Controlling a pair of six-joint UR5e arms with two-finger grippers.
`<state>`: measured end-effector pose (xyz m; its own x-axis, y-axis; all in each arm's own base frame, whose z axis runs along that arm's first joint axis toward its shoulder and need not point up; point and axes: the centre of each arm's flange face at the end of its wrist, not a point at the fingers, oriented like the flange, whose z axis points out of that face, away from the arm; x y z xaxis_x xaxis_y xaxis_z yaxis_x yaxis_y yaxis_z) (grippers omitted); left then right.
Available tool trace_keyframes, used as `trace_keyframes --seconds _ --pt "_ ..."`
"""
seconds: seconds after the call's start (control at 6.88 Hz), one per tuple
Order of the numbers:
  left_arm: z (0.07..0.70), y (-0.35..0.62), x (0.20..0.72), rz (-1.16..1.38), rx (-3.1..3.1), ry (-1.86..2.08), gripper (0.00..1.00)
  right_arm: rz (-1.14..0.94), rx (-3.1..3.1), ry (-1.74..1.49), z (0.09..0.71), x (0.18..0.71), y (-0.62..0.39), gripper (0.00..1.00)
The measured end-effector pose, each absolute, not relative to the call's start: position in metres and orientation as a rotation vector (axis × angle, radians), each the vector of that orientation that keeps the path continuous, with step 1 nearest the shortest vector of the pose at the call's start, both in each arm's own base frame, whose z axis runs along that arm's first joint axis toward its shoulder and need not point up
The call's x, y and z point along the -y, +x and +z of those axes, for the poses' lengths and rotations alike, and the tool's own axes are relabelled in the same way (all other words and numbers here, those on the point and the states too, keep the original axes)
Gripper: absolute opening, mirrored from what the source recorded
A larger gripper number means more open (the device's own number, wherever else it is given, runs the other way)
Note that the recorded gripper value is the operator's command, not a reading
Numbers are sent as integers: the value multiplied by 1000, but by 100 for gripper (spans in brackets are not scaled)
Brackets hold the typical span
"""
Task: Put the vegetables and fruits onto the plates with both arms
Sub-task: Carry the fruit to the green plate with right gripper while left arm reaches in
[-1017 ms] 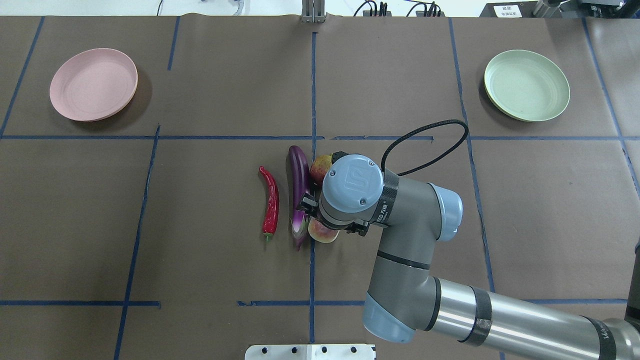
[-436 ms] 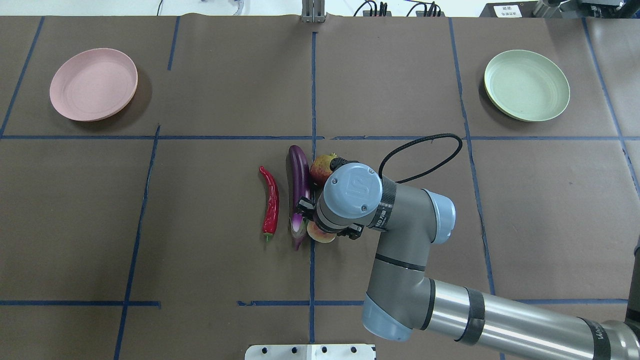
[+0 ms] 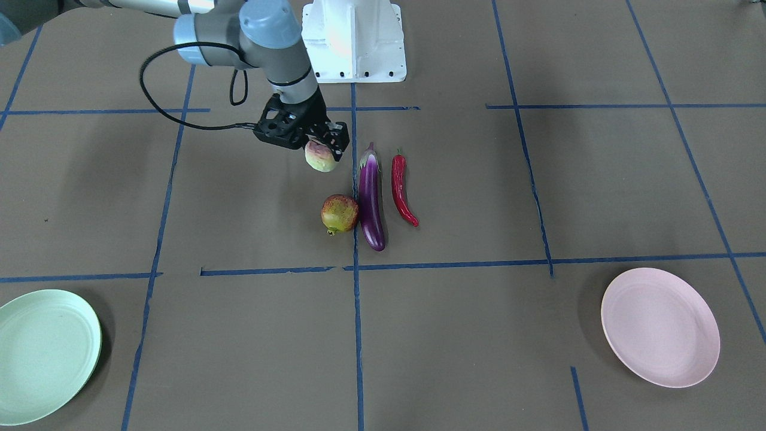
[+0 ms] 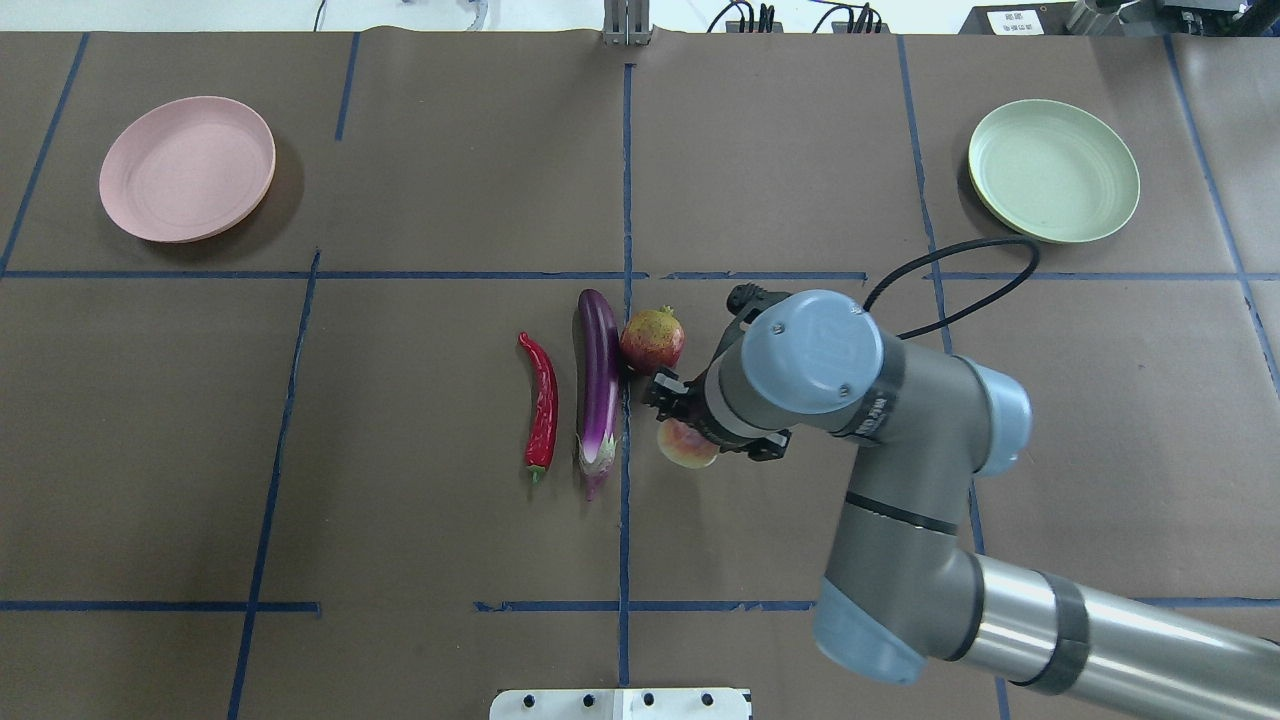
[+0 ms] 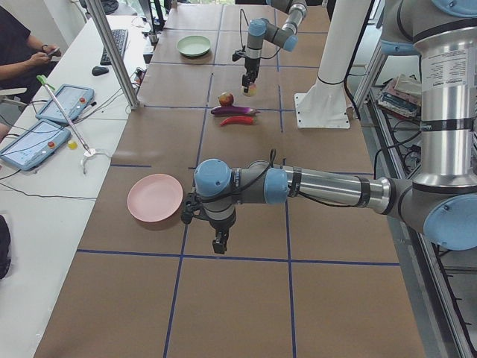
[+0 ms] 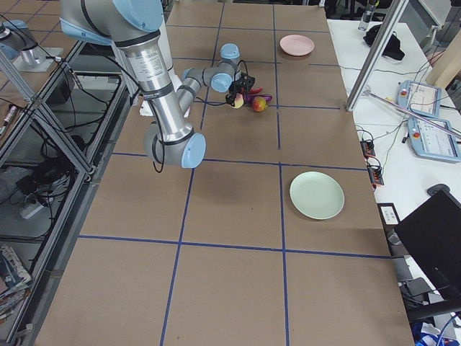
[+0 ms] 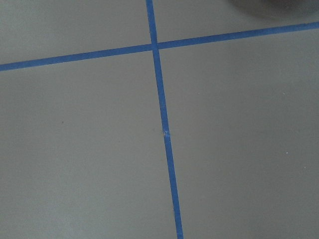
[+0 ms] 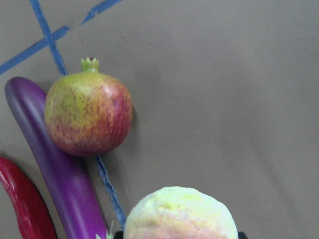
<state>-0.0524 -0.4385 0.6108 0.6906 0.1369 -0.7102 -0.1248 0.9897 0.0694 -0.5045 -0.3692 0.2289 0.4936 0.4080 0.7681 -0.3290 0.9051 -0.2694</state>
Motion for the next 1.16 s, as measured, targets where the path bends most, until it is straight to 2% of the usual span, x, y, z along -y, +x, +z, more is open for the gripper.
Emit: trace_keyframes --seconds 0.29,0.73,1.16 --pt "607 -52 439 145 -796 22 100 380 903 5 258 395 -432 1" --pt "584 -41 444 174 -896 77 100 257 745 73 363 518 -315 0" --pt "536 38 461 284 -1039 143 100 77 663 89 451 612 -213 0"
